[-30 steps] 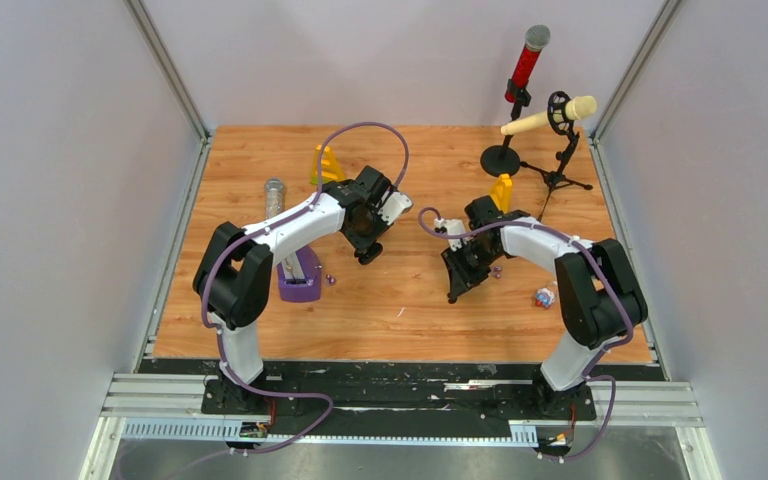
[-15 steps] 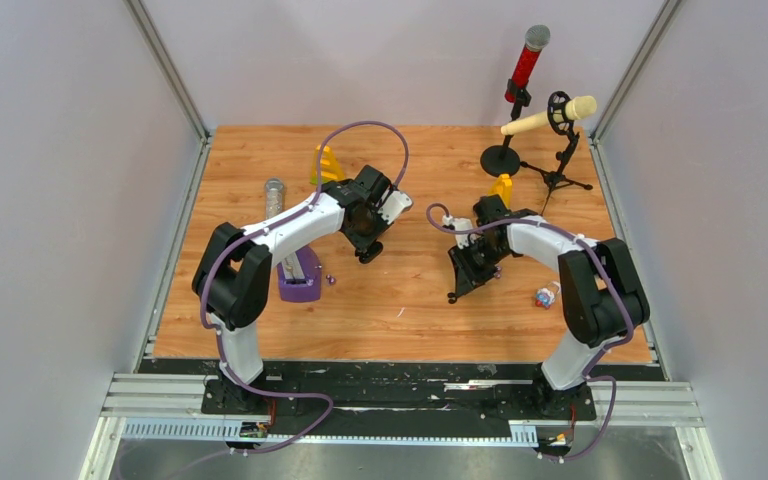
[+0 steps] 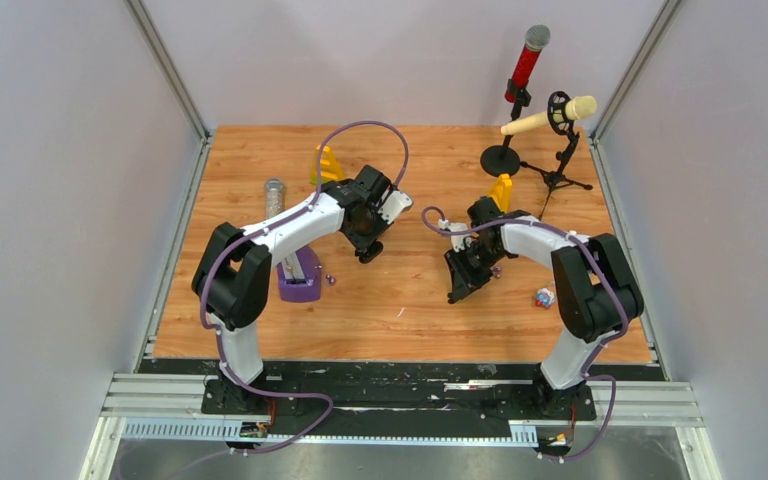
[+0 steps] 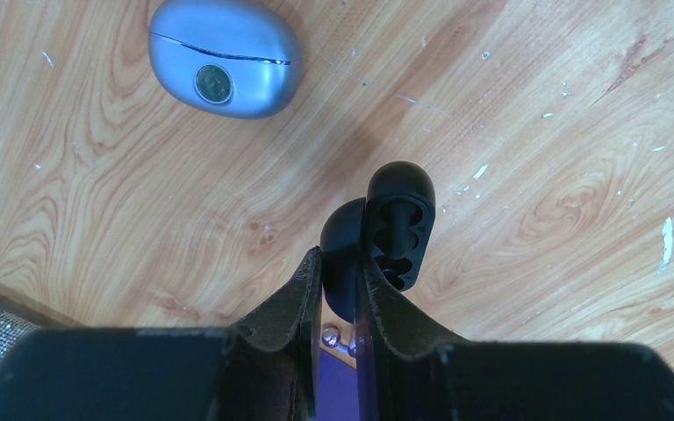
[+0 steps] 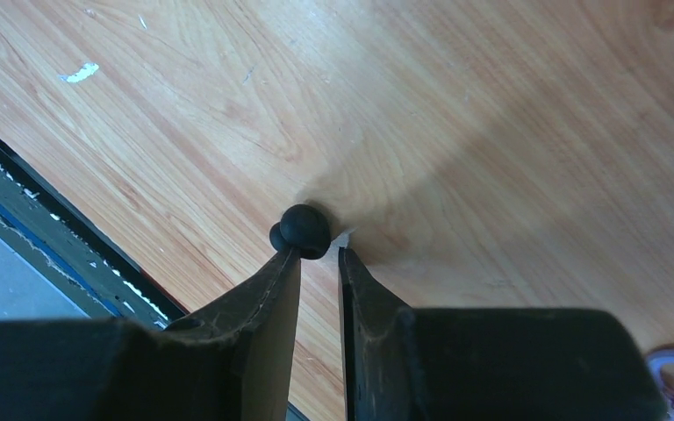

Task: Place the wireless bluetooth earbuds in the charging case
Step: Pick up the earbud from the center of the board.

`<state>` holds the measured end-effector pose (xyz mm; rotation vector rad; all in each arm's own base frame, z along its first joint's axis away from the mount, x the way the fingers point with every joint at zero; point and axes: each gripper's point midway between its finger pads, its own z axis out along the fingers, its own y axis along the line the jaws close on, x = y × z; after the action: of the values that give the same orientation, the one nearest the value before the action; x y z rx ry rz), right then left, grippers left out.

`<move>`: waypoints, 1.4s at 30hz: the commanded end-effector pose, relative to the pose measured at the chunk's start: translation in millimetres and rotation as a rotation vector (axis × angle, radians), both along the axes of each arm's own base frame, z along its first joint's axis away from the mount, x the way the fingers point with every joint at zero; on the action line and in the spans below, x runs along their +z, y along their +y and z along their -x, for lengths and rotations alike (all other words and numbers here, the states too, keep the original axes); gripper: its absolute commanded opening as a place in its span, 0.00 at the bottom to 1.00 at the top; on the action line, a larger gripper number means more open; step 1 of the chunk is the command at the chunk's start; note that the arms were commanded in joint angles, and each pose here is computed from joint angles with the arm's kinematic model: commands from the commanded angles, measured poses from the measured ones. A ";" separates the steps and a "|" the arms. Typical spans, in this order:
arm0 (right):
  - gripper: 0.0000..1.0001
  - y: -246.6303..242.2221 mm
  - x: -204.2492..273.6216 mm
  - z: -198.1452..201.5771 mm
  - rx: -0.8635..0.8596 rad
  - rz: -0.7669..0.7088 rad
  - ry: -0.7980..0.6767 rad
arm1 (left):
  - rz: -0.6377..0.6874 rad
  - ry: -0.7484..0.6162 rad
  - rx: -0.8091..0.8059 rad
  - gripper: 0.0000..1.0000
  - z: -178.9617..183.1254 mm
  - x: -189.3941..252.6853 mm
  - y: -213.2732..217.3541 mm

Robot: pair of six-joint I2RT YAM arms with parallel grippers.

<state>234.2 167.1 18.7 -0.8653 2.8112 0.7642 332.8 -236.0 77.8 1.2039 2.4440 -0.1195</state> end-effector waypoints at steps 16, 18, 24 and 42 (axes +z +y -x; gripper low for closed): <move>0.29 19.6 -4.9 -8.3 0.008 -0.031 0.018 | 0.062 -0.077 0.016 0.15 -7.1 29.8 -3.6; 0.27 21.2 -3.5 -8.9 0.010 -0.038 0.017 | 0.061 -0.079 0.015 0.16 -7.3 30.6 -3.2; 0.15 21.4 2.5 -9.2 0.015 -0.046 -0.002 | 0.061 -0.078 0.015 0.16 -7.0 30.6 -3.2; 0.08 38.4 84.9 -57.3 -0.015 -0.132 -0.243 | 0.110 -0.129 0.217 0.15 -33.9 44.2 -12.7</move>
<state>255.1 190.1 61.7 -0.8802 2.6743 0.7997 338.2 -237.4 91.0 1.0671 2.4554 -0.1134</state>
